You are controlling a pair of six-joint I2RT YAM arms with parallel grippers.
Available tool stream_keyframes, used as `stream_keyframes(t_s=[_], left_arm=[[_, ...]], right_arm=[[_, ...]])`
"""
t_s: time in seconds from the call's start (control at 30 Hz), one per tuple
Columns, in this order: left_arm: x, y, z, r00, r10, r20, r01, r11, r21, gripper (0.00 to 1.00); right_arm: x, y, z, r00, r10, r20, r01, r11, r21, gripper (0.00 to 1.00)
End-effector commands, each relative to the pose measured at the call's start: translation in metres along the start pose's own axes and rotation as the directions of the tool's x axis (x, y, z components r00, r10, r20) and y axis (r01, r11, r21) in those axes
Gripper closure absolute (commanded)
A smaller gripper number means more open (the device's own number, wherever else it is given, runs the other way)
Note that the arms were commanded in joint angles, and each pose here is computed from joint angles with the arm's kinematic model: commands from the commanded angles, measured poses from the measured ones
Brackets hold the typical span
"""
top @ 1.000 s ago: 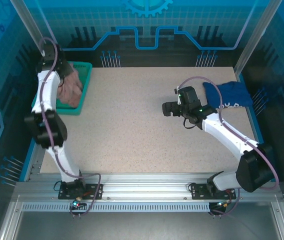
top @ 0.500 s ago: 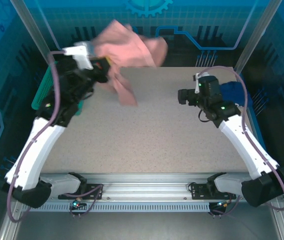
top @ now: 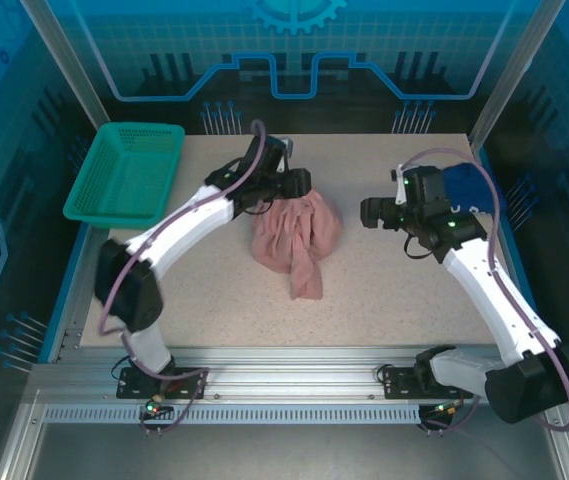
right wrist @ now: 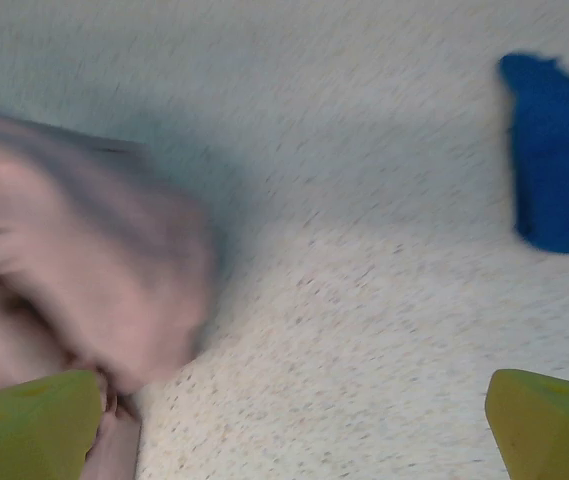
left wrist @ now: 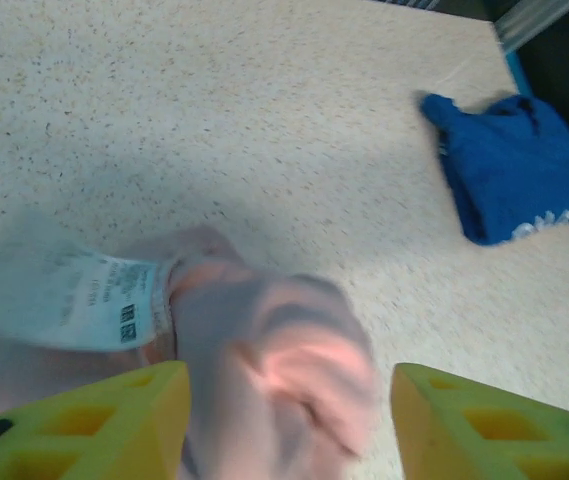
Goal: Fold the inside-out t-shirt
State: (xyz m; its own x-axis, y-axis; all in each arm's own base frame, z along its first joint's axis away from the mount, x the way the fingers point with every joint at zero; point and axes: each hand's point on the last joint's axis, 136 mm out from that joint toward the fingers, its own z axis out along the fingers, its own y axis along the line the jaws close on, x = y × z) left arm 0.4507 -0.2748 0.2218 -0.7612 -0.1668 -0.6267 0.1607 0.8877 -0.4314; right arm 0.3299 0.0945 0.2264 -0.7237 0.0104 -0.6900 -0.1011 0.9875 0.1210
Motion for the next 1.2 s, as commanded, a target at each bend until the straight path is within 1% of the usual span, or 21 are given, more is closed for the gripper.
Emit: stream_keyframes(t_s=[0.0,0.07,0.1,0.17,0.2,0.23,0.3,0.33,0.4,0.47,0.53,0.6,0.63,0.67,0.73,0.83,0.93,0.97,1.03,1.1,1.17], left_arm=[[0.011,0.031,-0.011,0.997,-0.041,-0.07,0.039,0.999,-0.025,0.36],[0.023,0.036,-0.036,0.999,-0.035,-0.026,0.035,0.999,0.004,0.19],[0.033,0.04,-0.047,0.999,-0.033,-0.015,0.034,0.999,0.008,0.14],[0.059,0.056,-0.06,0.999,-0.042,-0.032,0.042,0.999,-0.018,0.13],[0.075,0.068,-0.063,0.997,-0.055,-0.056,0.053,0.997,-0.048,0.13],[0.091,0.079,-0.064,0.994,-0.068,-0.083,0.061,0.995,-0.077,0.13],[0.126,0.101,-0.064,0.985,-0.108,-0.136,0.091,0.988,-0.121,0.13],[0.139,0.109,-0.062,0.98,-0.127,-0.154,0.107,0.985,-0.132,0.13],[0.16,0.118,-0.053,0.97,-0.164,-0.181,0.142,0.981,-0.133,0.14],[0.166,0.12,-0.04,0.965,-0.173,-0.196,0.151,0.981,-0.123,0.15],[0.167,0.123,-0.023,0.964,-0.168,-0.204,0.145,0.982,-0.125,0.16],[0.168,0.128,-0.003,0.963,-0.157,-0.221,0.127,0.981,-0.145,0.18],[0.168,0.13,0.005,0.963,-0.155,-0.221,0.123,0.98,-0.153,0.19],[0.167,0.132,0.013,0.963,-0.146,-0.226,0.111,0.981,-0.161,0.2],[0.163,0.132,0.027,0.966,-0.137,-0.221,0.104,0.982,-0.155,0.26],[0.16,0.126,0.05,0.964,-0.136,-0.231,0.109,0.986,-0.126,0.43],[0.151,0.121,0.062,0.968,-0.13,-0.214,0.108,0.988,-0.11,0.69],[0.141,0.116,0.059,0.974,-0.114,-0.197,0.098,0.991,-0.09,0.81],[0.112,0.101,0.041,0.987,-0.074,-0.14,0.068,0.997,-0.046,1.0],[0.066,0.081,0.0,0.998,-0.048,-0.035,0.048,0.999,0.004,1.0],[0.016,0.055,-0.057,0.994,-0.031,0.106,0.023,0.997,0.076,1.0]], right_arm=[[0.041,0.05,0.02,0.994,-0.043,-0.104,0.025,0.985,-0.169,0.02],[0.068,0.086,0.028,0.987,-0.098,-0.128,0.058,0.957,-0.283,0.03],[0.085,0.101,0.034,0.981,-0.107,-0.159,0.05,0.944,-0.325,0.04],[0.109,0.126,0.047,0.97,-0.133,-0.206,0.048,0.927,-0.373,0.06],[0.133,0.13,0.058,0.953,-0.151,-0.261,0.048,0.93,-0.364,0.07],[0.144,0.138,0.064,0.943,-0.167,-0.287,0.052,0.928,-0.369,0.07],[0.168,0.158,0.076,0.923,-0.216,-0.318,0.084,0.921,-0.382,0.11],[0.175,0.161,0.083,0.918,-0.231,-0.323,0.105,0.926,-0.362,0.15],[0.185,0.16,0.098,0.909,-0.244,-0.339,0.135,0.94,-0.312,0.32],[0.186,0.148,0.11,0.907,-0.245,-0.342,0.16,0.953,-0.259,0.51],[0.165,0.152,0.112,0.921,-0.248,-0.299,0.17,0.95,-0.263,0.68],[0.152,0.151,0.106,0.931,-0.248,-0.268,0.172,0.945,-0.28,0.89],[0.145,0.151,0.101,0.936,-0.247,-0.253,0.171,0.943,-0.287,0.97],[0.138,0.15,0.095,0.941,-0.247,-0.233,0.173,0.939,-0.298,1.0],[0.124,0.15,0.081,0.953,-0.236,-0.191,0.166,0.931,-0.326,1.0],[0.101,0.148,0.06,0.977,-0.17,-0.131,0.11,0.919,-0.378,1.0],[0.072,0.141,0.041,0.995,-0.067,-0.079,0.028,0.909,-0.416,1.0],[0.059,0.137,0.034,0.998,-0.024,-0.055,-0.001,0.905,-0.425,1.0],[0.029,0.129,0.019,0.998,0.058,-0.002,-0.053,0.896,-0.44,1.0],[-0.011,0.117,-0.003,0.988,0.139,0.073,-0.09,0.883,-0.461,1.0],[-0.054,0.107,-0.033,0.969,0.184,0.165,-0.086,0.877,-0.473,1.0]])
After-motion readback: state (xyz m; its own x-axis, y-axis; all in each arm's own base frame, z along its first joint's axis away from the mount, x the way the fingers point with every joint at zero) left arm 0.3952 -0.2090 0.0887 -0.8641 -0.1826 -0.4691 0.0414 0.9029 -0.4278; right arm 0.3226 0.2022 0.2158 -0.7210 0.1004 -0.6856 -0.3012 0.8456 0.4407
